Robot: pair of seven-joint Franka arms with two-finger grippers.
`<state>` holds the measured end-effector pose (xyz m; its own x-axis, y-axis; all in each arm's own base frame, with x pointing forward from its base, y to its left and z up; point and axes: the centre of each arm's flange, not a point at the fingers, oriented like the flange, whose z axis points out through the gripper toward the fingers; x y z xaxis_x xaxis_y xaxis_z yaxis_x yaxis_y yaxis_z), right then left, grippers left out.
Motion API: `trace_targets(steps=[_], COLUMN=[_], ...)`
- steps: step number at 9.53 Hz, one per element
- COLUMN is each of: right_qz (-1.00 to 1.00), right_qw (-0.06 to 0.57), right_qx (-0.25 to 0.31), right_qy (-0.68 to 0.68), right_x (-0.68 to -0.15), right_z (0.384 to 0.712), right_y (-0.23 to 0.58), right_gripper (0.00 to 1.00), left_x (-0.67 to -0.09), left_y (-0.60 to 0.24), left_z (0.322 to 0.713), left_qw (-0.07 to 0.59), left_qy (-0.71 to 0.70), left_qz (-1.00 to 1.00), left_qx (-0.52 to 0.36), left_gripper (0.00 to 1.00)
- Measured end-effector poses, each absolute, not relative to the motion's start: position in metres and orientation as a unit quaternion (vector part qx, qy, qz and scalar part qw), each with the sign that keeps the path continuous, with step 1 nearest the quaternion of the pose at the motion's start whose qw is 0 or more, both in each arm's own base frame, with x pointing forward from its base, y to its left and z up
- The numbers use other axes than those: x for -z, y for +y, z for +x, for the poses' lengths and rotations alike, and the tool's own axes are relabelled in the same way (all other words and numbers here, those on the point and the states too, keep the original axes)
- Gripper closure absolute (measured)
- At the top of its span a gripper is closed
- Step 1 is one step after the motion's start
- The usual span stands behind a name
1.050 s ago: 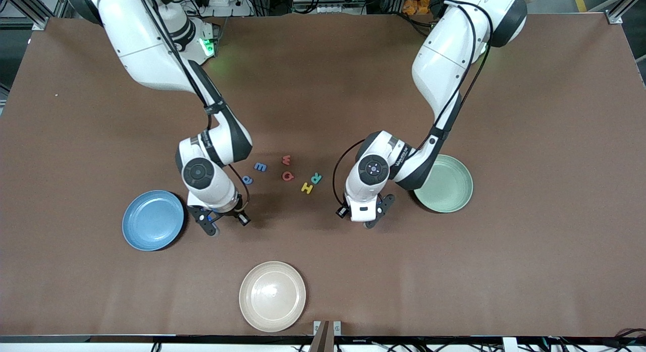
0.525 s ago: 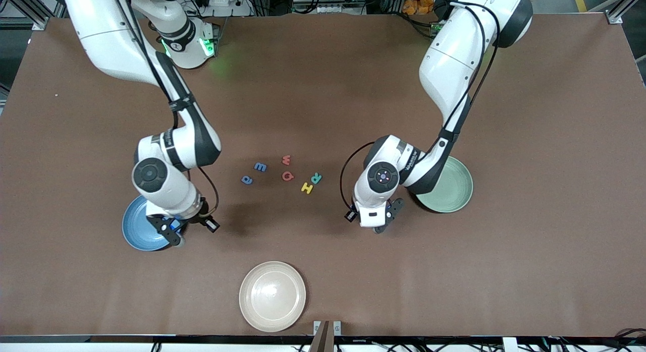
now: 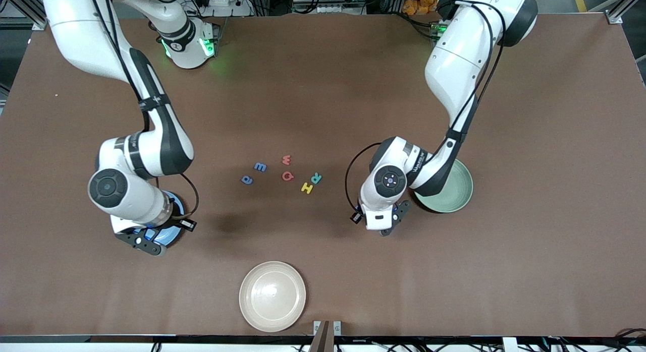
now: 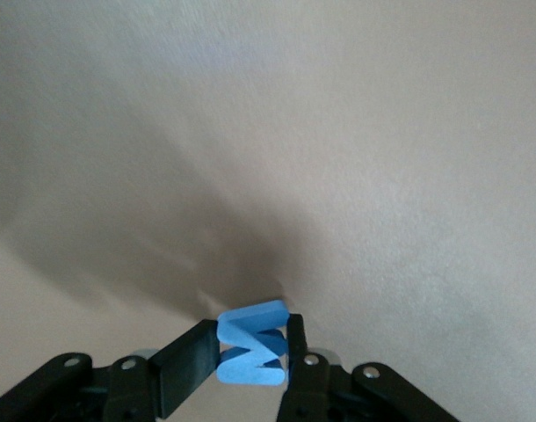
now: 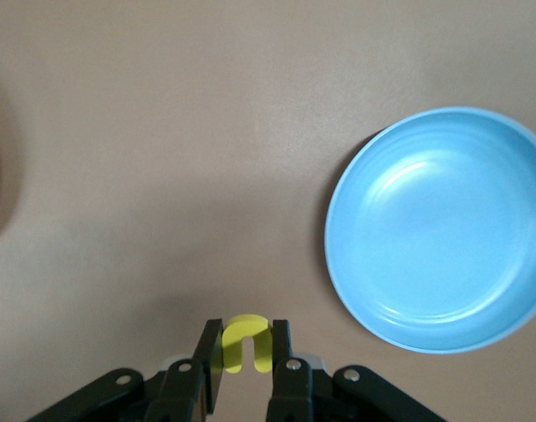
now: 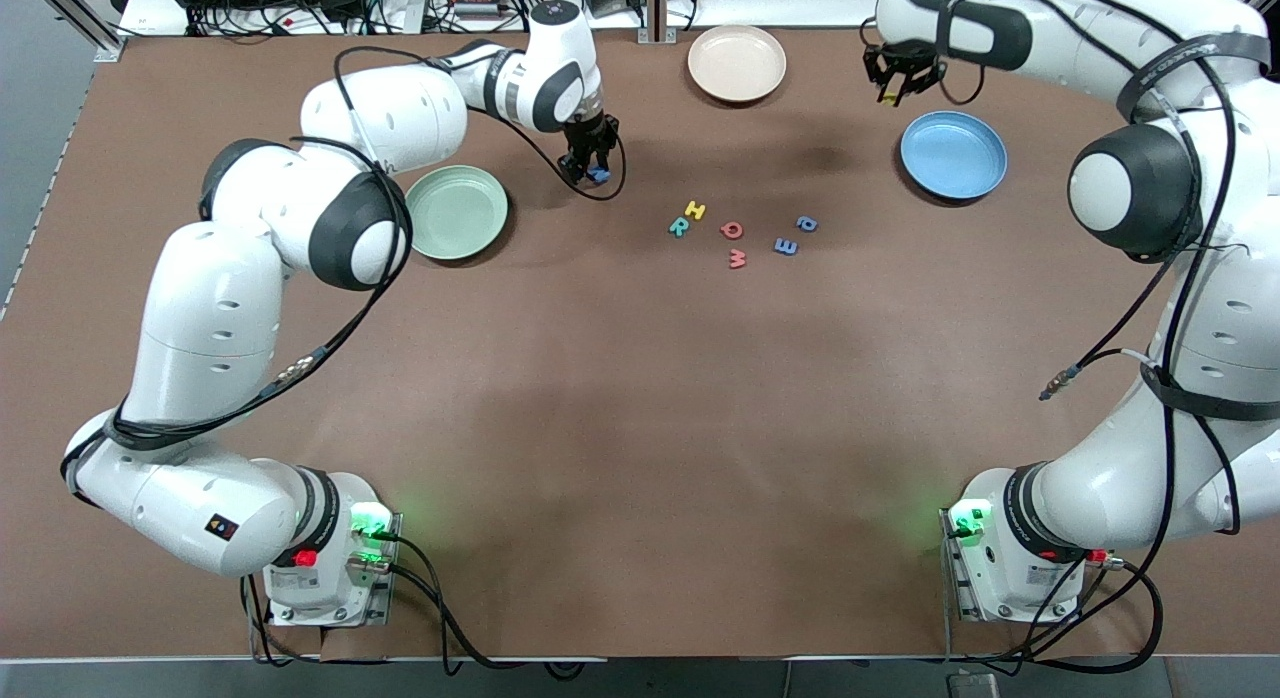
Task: Sort upper and lower case letters into plates
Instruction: 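Release W onto green plate while the right gripper releases u onto blue plate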
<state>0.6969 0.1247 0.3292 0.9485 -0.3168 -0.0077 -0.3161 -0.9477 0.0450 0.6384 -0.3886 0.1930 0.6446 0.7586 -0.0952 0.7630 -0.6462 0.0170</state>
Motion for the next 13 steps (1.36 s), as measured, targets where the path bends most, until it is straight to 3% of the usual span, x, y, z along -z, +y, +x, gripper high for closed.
trace_targets(steps=[7, 13], right_qz=[0.999, 0.992], right_qw=[0.032, 0.051], right_qx=[0.033, 0.016], right_qy=[0.001, 0.114], right_x=[-0.355, -0.320], right_z=[0.700, 0.710], right_y=[0.022, 0.022], right_gripper=[0.74, 0.74], left_x=[-0.240, -0.246], left_y=[-0.320, -0.235], left_z=[0.662, 0.651], left_qw=[-0.009, -0.036], left_qy=[0.361, 0.286], left_qz=[0.929, 0.949], left_qx=[0.075, 0.128], left_gripper=[0.63, 0.63])
